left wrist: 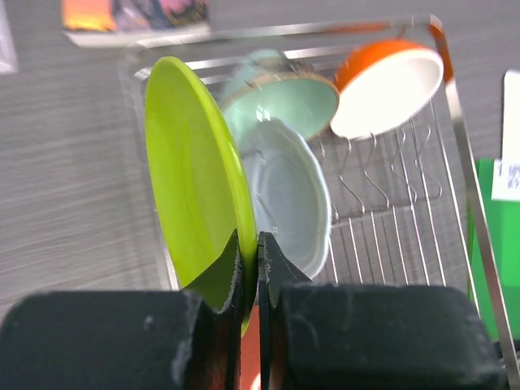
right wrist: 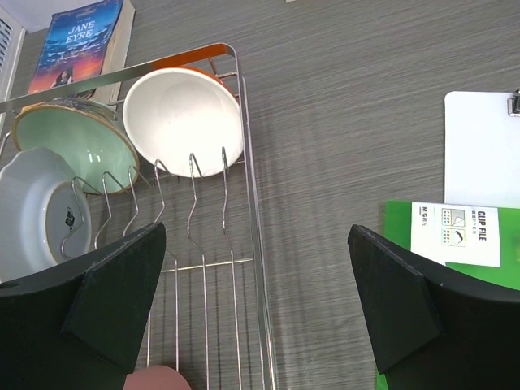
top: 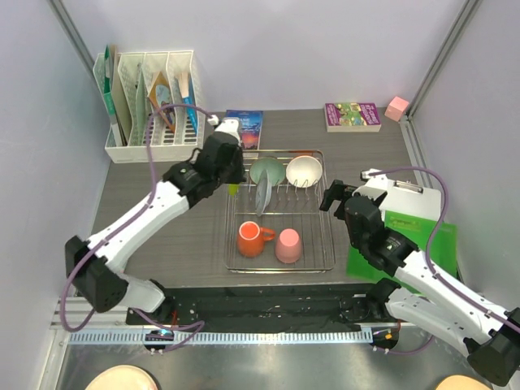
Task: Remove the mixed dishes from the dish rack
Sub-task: Pick up the plate from the dish rack, then place the plate at the center of the board.
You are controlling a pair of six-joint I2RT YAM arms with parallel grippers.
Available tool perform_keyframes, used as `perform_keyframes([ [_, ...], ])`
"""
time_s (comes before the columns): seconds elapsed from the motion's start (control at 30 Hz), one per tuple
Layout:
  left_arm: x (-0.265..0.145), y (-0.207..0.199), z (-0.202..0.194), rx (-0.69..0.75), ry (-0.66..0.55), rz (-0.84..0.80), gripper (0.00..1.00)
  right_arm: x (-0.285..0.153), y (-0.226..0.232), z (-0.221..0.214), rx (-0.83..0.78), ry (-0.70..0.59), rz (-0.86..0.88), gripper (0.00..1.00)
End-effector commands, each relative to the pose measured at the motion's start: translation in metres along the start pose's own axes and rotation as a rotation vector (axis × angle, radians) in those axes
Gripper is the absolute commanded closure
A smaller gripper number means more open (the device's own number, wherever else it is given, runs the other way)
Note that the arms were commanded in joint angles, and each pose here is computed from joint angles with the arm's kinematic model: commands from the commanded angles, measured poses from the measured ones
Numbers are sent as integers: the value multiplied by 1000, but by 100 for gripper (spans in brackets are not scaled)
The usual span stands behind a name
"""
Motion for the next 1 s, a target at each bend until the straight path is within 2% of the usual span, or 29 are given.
perform_keyframes([
  [0.0, -57, 27, 30, -9, -147, 63, 100, -3, 2, 6, 41, -26, 21, 0],
  [0.1, -82, 46, 29, 9, -156, 170, 100, -2, 1, 4, 40, -19, 17, 0],
  [0.2, -93, 60, 21, 36, -116, 271, 100, -1, 2, 0, 41, -8, 20, 0],
  [0.27, -90, 74, 7, 56, -31, 414, 100, 0, 4, -1, 47, 1, 27, 0],
  [0.4, -52, 85, -40, 144, 244, 640, 100, 2, 4, -5, 53, 14, 29, 0],
  [0.47, -42, 90, -57, 143, 311, 733, 100, 1, 5, -5, 59, 16, 35, 0],
  [0.53, -24, 91, -72, 151, 381, 761, 100, -1, 5, -4, 68, 13, 43, 0],
  [0.77, 25, 100, -91, 142, 507, 851, 100, -2, 5, -6, 96, 26, 57, 0],
  [0.97, 61, 127, -105, 44, 599, 868, 100, -6, 0, -8, 106, 22, 66, 0],
])
Point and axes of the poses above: each gripper's point midway between its finger pads, its own x axis out along the fingers, its own y axis along the line the jaws close on, z = x × y, the point moved 7 cm from there along -x, back along the fingers, and after that the axes turned 15 degrees about x, right-handed, at the moved point
